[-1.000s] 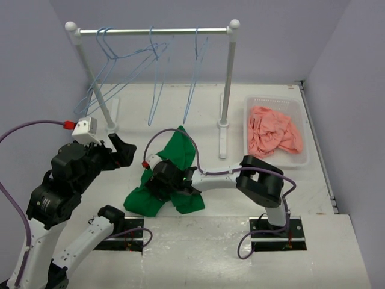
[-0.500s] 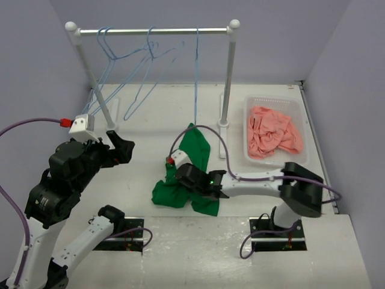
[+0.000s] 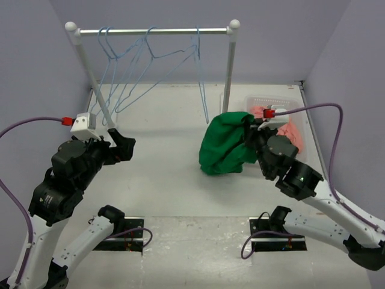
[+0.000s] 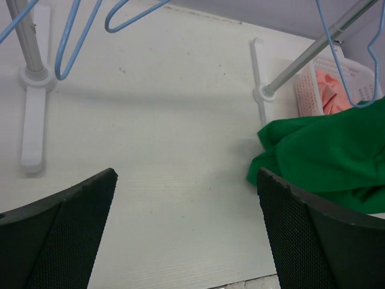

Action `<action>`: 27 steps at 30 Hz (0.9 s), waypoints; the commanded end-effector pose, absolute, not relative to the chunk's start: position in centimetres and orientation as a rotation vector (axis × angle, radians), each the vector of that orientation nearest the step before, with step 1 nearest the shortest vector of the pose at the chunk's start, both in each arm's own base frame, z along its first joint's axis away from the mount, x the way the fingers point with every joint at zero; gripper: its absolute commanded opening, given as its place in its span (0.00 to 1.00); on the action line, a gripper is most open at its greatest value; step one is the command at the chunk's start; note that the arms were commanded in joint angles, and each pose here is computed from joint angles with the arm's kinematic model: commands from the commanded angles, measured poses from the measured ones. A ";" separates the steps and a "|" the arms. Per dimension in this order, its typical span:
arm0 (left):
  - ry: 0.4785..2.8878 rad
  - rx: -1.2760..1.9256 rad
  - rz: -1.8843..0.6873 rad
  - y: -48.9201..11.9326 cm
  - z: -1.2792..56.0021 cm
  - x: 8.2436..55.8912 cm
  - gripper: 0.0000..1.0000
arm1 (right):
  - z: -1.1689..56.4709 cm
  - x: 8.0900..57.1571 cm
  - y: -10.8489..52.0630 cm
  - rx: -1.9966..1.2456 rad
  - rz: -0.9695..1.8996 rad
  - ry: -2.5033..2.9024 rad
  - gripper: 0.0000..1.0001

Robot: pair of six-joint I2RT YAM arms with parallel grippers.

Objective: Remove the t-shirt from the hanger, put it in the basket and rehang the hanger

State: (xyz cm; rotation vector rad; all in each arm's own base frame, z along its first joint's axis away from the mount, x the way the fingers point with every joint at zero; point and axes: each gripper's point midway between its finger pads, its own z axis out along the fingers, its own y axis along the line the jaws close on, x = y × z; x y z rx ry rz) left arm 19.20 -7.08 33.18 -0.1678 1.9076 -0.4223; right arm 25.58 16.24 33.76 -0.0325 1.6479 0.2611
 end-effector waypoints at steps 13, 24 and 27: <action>1.836 -0.181 -0.362 -6.7 34.3 21.4 1.00 | 53.0 29.5 2.4 0.154 -0.113 1.315 0.00; 1.843 -0.200 -0.339 -6.6 34.4 22.0 1.00 | 36.9 35.6 0.9 0.304 0.120 1.671 0.00; 1.852 -0.199 -0.335 -6.7 34.2 22.3 1.00 | 31.2 36.7 -1.1 0.419 0.083 1.782 0.00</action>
